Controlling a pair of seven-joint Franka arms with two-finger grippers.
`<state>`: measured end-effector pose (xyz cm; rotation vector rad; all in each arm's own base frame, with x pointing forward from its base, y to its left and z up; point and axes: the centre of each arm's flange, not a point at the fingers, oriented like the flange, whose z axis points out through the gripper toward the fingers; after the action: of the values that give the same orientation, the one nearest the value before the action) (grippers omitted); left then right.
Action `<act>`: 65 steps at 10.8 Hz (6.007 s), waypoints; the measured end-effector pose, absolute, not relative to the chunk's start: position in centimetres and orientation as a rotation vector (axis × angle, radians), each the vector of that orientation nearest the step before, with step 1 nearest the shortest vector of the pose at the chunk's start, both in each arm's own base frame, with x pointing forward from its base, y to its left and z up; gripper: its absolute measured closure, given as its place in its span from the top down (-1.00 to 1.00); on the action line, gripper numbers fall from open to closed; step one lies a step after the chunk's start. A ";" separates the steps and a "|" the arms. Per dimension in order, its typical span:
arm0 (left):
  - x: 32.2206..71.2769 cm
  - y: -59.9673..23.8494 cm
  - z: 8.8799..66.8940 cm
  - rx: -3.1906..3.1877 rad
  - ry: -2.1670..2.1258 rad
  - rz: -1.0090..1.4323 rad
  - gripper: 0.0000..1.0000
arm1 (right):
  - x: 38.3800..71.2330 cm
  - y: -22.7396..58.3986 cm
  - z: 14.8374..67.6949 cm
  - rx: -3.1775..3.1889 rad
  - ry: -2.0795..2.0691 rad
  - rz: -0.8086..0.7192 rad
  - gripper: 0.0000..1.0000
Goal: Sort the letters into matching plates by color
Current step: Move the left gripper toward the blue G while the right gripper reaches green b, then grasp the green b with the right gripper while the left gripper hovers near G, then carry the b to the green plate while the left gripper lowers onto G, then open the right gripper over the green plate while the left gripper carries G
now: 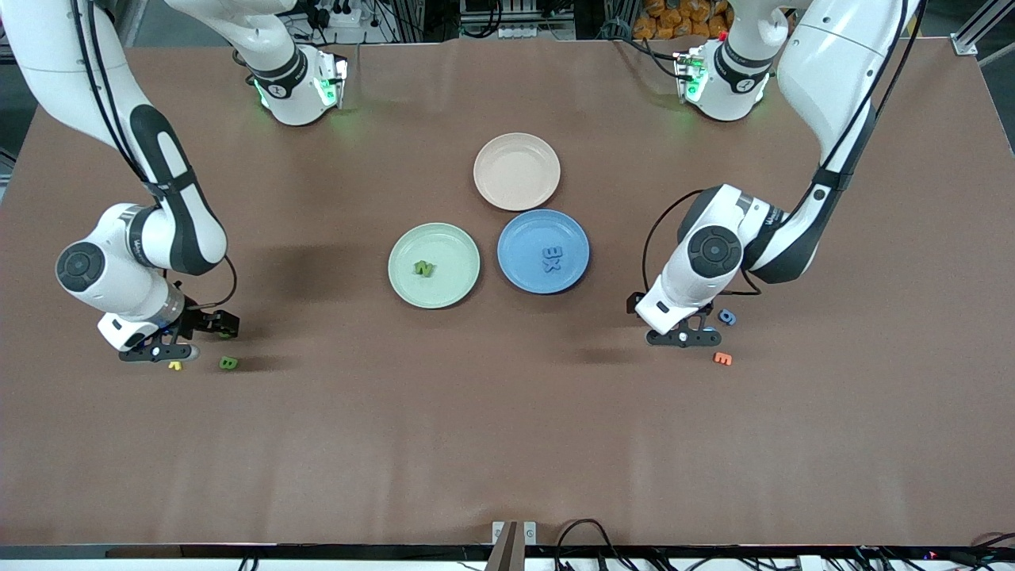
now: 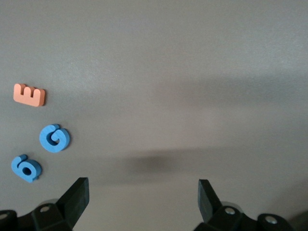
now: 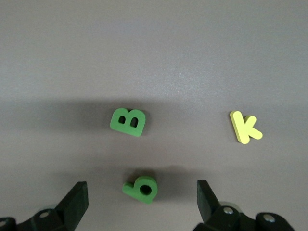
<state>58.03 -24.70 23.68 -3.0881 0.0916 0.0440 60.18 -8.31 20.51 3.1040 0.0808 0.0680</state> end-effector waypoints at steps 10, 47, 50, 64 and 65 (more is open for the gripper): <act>59.6 -14.6 20.4 -3.138 0.347 -0.098 1.00 | 59.5 -9.2 17.6 3.103 0.059 0.075 1.00; 60.5 -12.4 18.4 -3.142 0.365 -0.008 -0.29 | 57.5 11.8 22.5 3.192 -0.178 -0.043 -0.23; 61.5 -13.4 20.2 -3.131 0.342 0.051 -0.29 | 55.6 18.4 23.1 3.201 -0.161 -0.067 -0.23; 52.3 -36.8 24.1 -3.147 -0.296 0.151 -0.29 | 48.0 35.5 21.8 3.167 -0.297 -0.103 0.35; 51.3 -38.1 24.0 -3.140 -0.327 0.155 -0.29 | 48.2 35.3 21.8 3.166 -0.304 -0.100 0.61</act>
<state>51.29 -38.11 24.00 -3.1396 -0.3271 0.1547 48.16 35.32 21.82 3.1656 -0.3043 -0.0998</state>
